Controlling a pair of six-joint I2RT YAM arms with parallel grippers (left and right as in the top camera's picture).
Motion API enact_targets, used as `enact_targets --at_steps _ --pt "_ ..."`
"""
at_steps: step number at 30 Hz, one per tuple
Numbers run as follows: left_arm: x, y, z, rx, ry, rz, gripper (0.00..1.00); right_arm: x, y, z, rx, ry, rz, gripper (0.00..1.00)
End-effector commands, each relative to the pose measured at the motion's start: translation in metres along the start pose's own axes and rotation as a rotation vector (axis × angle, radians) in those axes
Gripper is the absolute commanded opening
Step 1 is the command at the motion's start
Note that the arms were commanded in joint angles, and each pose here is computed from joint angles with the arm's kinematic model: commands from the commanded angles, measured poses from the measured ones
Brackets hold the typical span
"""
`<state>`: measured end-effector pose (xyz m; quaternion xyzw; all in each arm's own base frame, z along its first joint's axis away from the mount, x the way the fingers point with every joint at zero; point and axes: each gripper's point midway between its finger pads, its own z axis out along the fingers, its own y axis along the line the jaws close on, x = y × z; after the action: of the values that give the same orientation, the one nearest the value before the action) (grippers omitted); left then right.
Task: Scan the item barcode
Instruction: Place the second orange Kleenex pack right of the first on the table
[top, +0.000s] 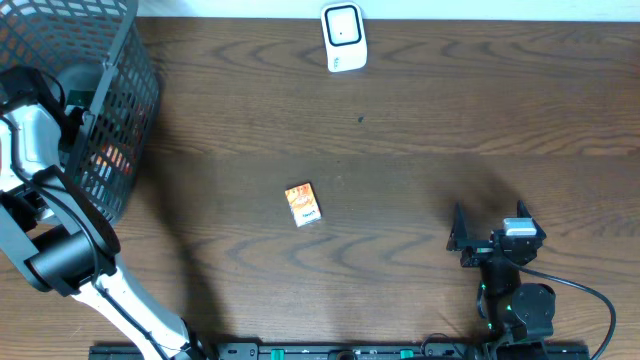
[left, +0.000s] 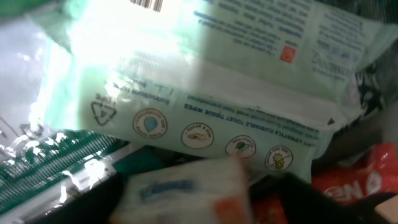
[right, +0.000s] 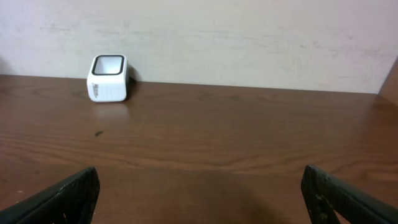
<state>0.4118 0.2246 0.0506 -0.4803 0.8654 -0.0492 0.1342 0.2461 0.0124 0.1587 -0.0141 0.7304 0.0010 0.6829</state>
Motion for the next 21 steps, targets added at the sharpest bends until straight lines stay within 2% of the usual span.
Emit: enact_targets --at_steps 1,5,11,14,16,17,18,21 --pt "0.005 0.000 0.008 0.003 0.020 -0.012 0.59 0.000 -0.001 0.000 0.005 -0.002 -0.004 0.99" --pt "-0.001 -0.002 0.001 0.011 0.001 -0.014 0.51 0.000 -0.001 0.000 0.005 -0.002 -0.004 0.99" --pt "-0.025 -0.009 -0.045 0.066 -0.114 -0.020 0.50 0.000 -0.001 0.000 0.005 -0.002 -0.004 0.99" --pt "-0.041 -0.011 -0.088 0.097 -0.221 -0.023 0.50 0.000 -0.001 0.000 0.005 -0.002 -0.004 0.99" --pt "-0.054 -0.006 -0.137 0.087 -0.356 -0.037 0.50 0.000 -0.001 0.000 0.005 -0.002 -0.004 0.99" --pt "-0.057 -0.005 -0.154 0.083 -0.402 -0.040 0.50 0.000 -0.001 0.000 0.005 -0.002 -0.004 0.99" --pt "-0.060 -0.004 -0.192 0.090 -0.495 -0.045 0.50 0.000 -0.001 0.000 0.005 -0.002 -0.004 0.99" --pt "-0.055 -0.007 -0.244 0.138 -0.602 -0.044 0.50 0.000 -0.001 0.000 0.005 -0.002 -0.004 0.99"
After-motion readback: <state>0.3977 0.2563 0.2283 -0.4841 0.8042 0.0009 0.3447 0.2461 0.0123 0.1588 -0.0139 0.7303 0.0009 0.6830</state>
